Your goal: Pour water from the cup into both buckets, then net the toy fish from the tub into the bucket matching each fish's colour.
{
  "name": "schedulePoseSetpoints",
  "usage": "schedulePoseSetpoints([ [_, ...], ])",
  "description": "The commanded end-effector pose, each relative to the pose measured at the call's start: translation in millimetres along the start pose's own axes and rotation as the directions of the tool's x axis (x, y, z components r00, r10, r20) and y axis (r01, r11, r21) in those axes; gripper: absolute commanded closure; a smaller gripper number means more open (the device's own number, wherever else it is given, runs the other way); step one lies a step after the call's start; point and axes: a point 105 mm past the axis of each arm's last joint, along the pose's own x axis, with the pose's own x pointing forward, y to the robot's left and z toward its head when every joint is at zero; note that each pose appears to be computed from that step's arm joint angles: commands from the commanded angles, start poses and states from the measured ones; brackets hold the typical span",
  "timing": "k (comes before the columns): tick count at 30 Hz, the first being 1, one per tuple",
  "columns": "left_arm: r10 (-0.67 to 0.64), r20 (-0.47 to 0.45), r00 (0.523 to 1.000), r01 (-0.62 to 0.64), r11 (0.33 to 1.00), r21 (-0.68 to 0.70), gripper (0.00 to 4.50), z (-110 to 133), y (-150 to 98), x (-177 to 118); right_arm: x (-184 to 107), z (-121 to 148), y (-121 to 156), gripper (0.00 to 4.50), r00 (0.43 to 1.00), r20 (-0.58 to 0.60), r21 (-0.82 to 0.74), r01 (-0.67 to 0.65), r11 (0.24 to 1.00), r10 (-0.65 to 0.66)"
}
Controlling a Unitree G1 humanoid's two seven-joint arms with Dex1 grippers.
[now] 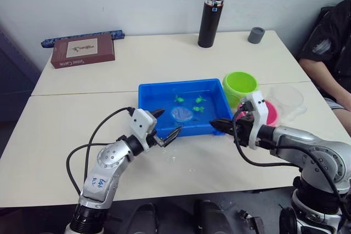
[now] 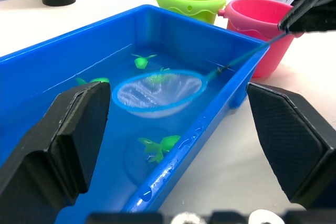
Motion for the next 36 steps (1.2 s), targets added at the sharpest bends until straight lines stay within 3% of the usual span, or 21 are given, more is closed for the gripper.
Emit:
schedulePoseSetpoints([
  [1, -0.021, 0.031, 0.999, 0.020, 1.000, 0.018, 0.05, 10, -5, 0, -3, 3, 1, 4.50, 1.000, 0.018, 0.017, 0.013, 1.000, -0.014],
  [14, -0.022, 0.031, 0.999, 0.021, 1.000, 0.020, 0.05, 11, -4, 0, 4, 7, -30, 4.50, 0.989, 0.030, 0.174, 0.137, 0.975, -0.144],
  [27, -0.023, 0.033, 0.999, 0.022, 0.999, 0.024, 0.05, 11, -3, 0, 11, 5, -25, 4.50, 0.993, 0.071, 0.297, 0.069, 0.952, -0.094],
  [36, -0.026, 0.031, 0.999, 0.025, 0.999, 0.026, 0.05, 11, -3, 0, 7, -11, -38, 4.50, 0.989, 0.016, 0.372, 0.132, 0.919, -0.149],
])
